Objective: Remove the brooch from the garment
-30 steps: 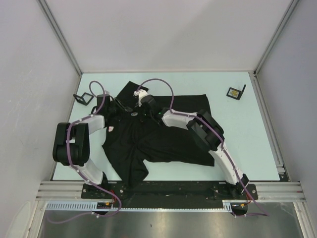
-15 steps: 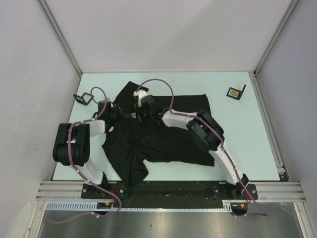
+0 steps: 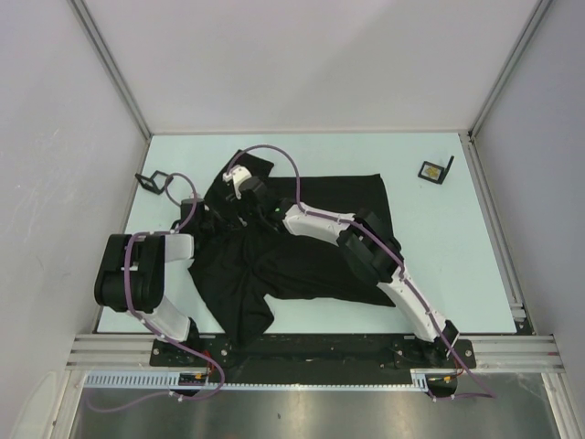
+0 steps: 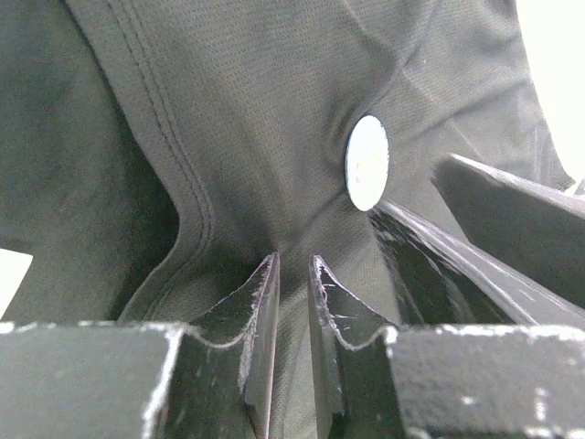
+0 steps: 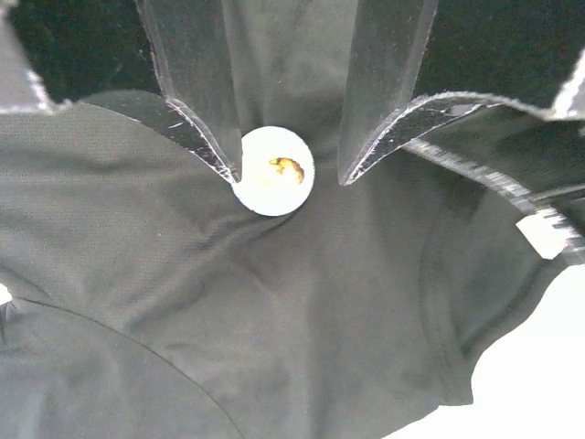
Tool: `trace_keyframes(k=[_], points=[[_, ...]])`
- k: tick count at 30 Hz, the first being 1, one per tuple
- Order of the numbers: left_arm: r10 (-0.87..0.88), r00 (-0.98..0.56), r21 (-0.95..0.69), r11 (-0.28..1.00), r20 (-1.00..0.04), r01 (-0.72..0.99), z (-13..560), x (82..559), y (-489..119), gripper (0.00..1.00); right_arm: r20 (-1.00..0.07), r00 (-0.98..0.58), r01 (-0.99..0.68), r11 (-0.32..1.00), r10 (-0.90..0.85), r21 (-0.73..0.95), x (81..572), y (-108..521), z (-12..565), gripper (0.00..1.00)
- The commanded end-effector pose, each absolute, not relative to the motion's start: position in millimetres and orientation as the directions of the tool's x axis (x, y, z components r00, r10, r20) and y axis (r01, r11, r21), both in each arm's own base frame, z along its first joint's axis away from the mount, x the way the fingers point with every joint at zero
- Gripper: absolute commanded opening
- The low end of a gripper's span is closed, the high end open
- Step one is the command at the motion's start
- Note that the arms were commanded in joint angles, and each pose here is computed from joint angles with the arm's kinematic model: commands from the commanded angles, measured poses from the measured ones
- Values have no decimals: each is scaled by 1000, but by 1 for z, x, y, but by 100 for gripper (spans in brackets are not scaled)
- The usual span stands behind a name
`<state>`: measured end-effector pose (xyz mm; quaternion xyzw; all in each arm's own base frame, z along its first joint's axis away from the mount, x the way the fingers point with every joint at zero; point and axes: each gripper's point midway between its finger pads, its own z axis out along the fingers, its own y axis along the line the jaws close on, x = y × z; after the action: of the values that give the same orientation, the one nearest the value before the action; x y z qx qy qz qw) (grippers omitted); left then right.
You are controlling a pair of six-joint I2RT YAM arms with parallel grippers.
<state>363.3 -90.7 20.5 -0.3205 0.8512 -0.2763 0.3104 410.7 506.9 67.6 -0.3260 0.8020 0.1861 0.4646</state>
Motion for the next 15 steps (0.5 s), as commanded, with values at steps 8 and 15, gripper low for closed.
trace_keyframes(k=[8,15], points=[[-723,-584,-686,635,-368,-354,27,360,-91,25,-829,-346,-696,713,-440,-88,416,511,42,55],[-722,-585,-692,634,-369,-346,30,361,-92,25,-824,-349,-669,735,-446,-114,421,507,40,54]])
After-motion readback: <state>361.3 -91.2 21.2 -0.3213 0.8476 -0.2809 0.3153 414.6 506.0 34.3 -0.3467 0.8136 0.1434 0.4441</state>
